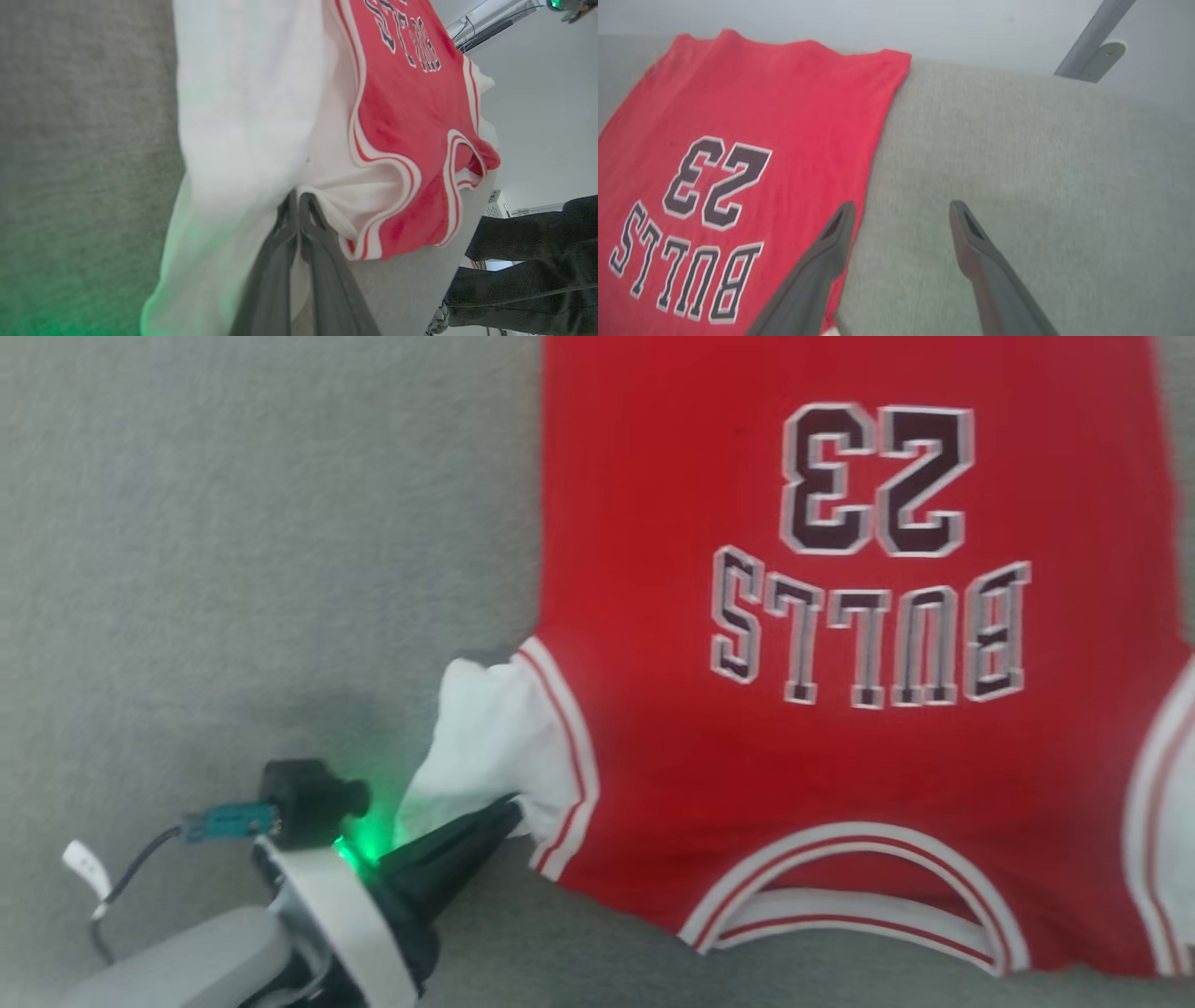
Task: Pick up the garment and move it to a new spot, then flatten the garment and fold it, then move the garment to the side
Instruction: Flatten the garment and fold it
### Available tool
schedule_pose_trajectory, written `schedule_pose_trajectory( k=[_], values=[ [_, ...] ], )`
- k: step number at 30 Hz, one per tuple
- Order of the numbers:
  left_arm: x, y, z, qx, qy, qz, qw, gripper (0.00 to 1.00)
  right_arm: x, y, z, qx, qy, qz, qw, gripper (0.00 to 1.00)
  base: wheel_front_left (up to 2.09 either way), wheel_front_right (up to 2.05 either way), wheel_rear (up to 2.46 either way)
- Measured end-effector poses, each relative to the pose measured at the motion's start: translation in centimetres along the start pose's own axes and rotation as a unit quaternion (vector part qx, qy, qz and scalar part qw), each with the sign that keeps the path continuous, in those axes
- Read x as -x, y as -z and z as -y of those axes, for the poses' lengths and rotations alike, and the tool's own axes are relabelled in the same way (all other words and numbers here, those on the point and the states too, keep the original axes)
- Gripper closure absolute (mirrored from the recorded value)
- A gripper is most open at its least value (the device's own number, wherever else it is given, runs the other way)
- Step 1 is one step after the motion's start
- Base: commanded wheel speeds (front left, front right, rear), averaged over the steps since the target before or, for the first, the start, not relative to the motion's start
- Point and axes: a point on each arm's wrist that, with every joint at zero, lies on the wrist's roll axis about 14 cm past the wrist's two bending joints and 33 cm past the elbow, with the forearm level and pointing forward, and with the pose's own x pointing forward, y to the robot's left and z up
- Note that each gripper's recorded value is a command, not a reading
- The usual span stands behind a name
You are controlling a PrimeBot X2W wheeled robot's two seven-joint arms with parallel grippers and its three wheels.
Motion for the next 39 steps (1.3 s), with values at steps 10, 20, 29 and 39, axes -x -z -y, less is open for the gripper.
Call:
schedule_pose_trajectory(
  k=[10, 20, 29, 39],
  values=[
    [-1.2, -0.3, -0.7, 0.013, -0.006, 0.009, 1.000, 1.00, -13.5, -2.5, -1.2, 0.022, 0.042, -0.095, 0.994, 0.00, 0.00, 0.00, 0.00],
    [-1.7, 0.1, -1.8, 0.032, -0.019, 0.012, 0.999, 1.00, -19.8, 0.3, -1.0, 0.001, 0.067, -0.211, 0.975, 0.00, 0.00, 0.00, 0.00],
    [-2.2, -0.2, -1.8, 0.030, -0.014, 0.018, 0.999, 1.00, -19.9, 0.0, -1.9, 0.000, 0.051, -0.201, 0.978, 1.00, 0.00, 0.00, 0.00],
    [-1.2, -1.8, -1.3, 0.025, -0.025, 0.054, 0.998, 1.00, -13.7, 0.8, -1.5, 0.003, 0.018, -0.191, 0.981, 1.00, 0.00, 0.00, 0.00]
  ],
)
